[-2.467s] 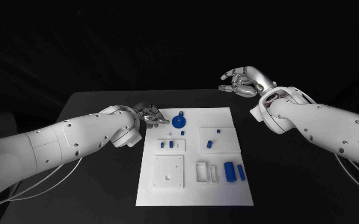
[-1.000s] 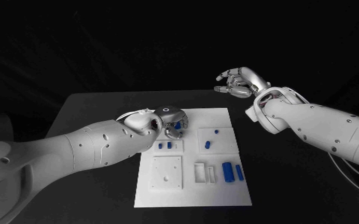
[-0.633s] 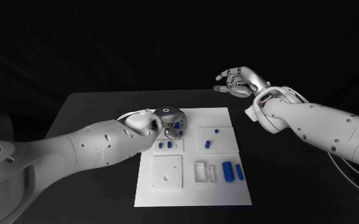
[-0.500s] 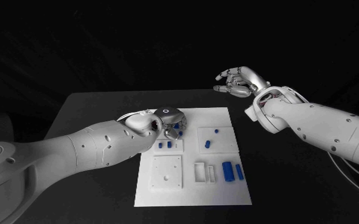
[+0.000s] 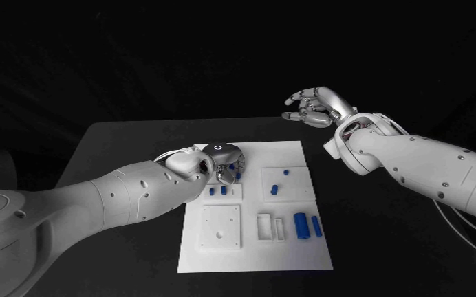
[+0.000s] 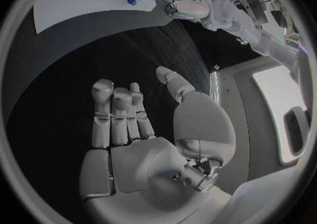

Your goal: Assemble the parts on the task board

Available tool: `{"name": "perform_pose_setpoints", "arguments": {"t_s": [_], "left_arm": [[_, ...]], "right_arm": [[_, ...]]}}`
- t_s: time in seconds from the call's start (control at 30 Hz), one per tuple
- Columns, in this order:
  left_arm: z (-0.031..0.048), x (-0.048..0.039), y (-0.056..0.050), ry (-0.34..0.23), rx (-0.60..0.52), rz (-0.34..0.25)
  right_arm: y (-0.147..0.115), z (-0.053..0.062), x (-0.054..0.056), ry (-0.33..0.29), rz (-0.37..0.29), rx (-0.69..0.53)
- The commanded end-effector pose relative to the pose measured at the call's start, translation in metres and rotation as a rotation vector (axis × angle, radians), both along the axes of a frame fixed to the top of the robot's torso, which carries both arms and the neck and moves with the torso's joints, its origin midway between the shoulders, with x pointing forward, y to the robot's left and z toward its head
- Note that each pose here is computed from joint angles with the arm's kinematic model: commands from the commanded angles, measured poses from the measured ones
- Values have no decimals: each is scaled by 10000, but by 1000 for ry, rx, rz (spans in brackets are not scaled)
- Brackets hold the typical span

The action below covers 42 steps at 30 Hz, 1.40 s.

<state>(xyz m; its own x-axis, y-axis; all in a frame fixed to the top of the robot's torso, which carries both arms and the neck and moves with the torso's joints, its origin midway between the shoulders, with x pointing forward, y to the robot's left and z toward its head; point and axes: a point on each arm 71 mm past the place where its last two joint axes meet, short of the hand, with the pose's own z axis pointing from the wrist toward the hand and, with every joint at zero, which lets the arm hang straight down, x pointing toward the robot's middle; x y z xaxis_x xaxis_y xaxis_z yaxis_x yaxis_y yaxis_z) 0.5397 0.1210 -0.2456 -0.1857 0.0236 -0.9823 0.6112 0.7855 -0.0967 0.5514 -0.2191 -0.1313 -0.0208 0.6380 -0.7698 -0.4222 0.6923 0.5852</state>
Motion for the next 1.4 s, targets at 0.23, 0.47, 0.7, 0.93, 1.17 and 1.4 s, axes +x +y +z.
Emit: {"name": "perform_pose_setpoints", "arguments": {"t_s": [0.23, 0.47, 0.7, 0.93, 1.17, 1.4], "left_arm": [[-74, -38, -45, 31, 5, -10], [-86, -36, -47, 42, 17, -6], [-127, -36, -51, 41, 43, 1], [-158, -44, -48, 42, 47, 12], [-148, -43, -51, 30, 38, 16], [-115, -63, -38, 6, -11, 18]], "right_arm": [[24, -4, -6, 4, 16, -4], [25, -4, -7, 4, 16, -4], [27, -3, -7, 3, 17, -4], [20, -3, -9, 3, 16, -4], [27, -3, -6, 3, 16, -4], [33, -3, -5, 2, 17, -4]]}}
